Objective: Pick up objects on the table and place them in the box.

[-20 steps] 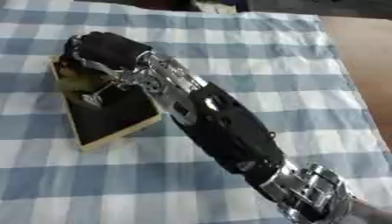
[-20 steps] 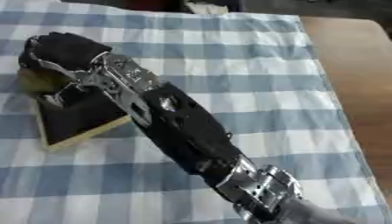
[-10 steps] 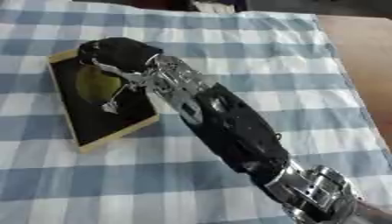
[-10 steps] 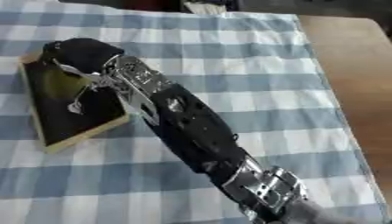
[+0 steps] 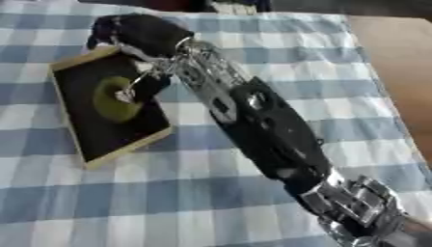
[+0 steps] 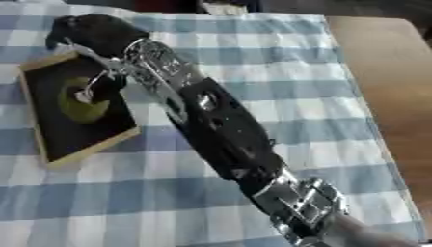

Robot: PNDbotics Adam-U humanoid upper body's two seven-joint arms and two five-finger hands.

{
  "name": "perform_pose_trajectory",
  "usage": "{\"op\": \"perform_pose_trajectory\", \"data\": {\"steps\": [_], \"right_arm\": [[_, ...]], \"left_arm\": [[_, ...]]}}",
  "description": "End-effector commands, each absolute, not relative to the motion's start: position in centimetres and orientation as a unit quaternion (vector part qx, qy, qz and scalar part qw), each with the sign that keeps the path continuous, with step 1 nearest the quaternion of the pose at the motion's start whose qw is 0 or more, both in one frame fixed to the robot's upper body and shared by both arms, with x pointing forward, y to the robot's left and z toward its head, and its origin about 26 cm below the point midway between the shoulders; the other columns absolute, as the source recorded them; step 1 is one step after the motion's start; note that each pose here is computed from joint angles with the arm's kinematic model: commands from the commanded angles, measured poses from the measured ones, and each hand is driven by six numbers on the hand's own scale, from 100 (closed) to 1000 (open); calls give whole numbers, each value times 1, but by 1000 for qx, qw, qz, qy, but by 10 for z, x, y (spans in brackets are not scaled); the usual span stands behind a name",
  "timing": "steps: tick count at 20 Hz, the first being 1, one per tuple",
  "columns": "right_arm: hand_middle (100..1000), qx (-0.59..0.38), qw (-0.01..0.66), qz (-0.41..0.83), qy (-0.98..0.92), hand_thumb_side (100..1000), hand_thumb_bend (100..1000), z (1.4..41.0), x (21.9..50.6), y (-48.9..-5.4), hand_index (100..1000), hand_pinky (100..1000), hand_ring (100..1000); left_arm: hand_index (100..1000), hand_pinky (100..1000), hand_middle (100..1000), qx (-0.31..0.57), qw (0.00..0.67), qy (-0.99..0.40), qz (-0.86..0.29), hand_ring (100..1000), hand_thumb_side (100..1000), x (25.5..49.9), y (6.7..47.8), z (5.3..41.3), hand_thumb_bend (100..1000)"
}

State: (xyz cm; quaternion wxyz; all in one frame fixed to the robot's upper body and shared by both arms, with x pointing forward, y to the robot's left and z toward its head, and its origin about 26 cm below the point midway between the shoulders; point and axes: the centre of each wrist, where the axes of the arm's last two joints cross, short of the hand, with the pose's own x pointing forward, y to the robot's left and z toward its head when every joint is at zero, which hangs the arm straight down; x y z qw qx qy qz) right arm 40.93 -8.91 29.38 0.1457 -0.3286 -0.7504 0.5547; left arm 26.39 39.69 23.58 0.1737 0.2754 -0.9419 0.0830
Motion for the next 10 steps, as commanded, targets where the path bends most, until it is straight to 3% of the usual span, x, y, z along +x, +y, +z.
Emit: {"op": "perform_pose_trajectory", "data": {"steps": [1, 10], "right_arm": [[787, -331, 127, 489, -797, 253, 296, 340, 389, -117, 832, 787, 791], [757, -305, 126, 345, -879, 321, 174, 392, 314, -213, 823, 787, 766]], "left_arm": [[845, 694, 721, 286, 159, -942, 69, 544, 420, 259, 399, 246, 144], [845, 694, 721, 305, 165, -936, 64, 543, 417, 255, 403, 244, 145]]}}
